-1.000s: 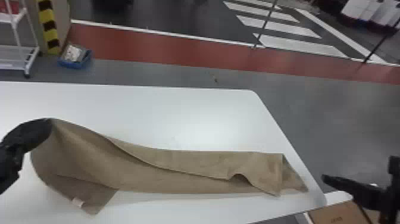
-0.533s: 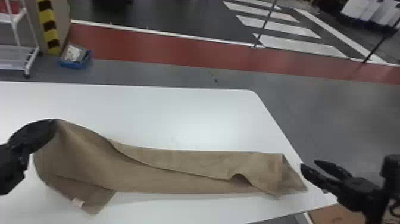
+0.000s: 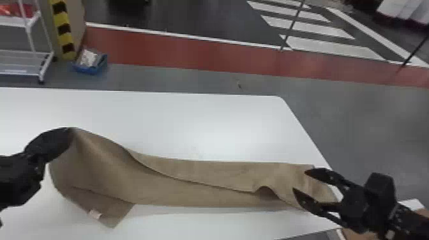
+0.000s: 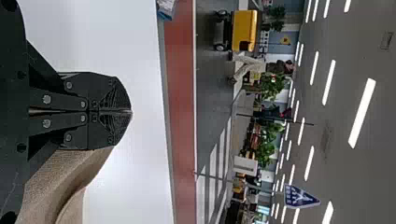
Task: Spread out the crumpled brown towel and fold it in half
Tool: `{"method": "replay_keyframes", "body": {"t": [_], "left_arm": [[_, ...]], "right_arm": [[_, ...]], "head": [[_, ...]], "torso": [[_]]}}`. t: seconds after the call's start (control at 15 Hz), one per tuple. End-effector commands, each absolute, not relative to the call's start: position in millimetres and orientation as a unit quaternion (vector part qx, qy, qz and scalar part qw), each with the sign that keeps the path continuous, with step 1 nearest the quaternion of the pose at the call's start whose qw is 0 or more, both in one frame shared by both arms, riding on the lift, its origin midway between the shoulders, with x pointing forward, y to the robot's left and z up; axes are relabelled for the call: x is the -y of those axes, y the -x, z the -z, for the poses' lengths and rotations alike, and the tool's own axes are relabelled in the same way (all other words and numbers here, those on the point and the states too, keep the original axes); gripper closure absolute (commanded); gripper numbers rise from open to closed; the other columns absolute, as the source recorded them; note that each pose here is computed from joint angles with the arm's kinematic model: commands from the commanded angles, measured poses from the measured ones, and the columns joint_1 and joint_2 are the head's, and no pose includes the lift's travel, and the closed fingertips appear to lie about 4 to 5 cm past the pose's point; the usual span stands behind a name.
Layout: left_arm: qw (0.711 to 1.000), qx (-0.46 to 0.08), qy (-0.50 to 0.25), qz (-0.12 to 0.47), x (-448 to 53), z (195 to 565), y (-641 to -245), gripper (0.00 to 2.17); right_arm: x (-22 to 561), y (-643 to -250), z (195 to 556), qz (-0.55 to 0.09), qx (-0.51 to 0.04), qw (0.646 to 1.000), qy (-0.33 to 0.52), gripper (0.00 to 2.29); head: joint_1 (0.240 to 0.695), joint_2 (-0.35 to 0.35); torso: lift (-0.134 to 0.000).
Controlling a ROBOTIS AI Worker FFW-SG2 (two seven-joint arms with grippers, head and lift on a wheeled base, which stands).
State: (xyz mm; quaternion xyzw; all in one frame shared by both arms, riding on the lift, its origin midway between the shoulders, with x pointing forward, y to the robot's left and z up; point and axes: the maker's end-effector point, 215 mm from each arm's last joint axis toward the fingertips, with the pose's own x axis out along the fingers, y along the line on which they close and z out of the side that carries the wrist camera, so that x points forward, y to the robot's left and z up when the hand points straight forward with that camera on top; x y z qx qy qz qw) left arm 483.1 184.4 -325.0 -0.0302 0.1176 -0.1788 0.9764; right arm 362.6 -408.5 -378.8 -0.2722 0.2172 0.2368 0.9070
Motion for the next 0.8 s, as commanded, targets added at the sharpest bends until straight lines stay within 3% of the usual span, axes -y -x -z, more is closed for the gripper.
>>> {"method": "replay_keyframes", "body": {"t": [0.0,0.33,0.73], "left_arm": [[0.976,-0.118,0.03,0.18,-183,325,-483,2.06],[0.976,-0.118,0.029,0.18,-180,324,-486,2.06],[0.976,-0.118,0.029,0.179,-181,325,-485,2.06]], "right_arm": [[405,-357,383,-0.27,-0.234,0.883,0.304,0.5],[409,-341,405,-0.31,-0.283,0.842,0.339,0.5],[437,-338,443,-0.302,-0.335,0.831,0.325,0.51]], "head": [[0.695,-0.293],[0.695,-0.291],[0.695,-0.324]], "torso": [[-0.12],[-0.12],[-0.12]]}}
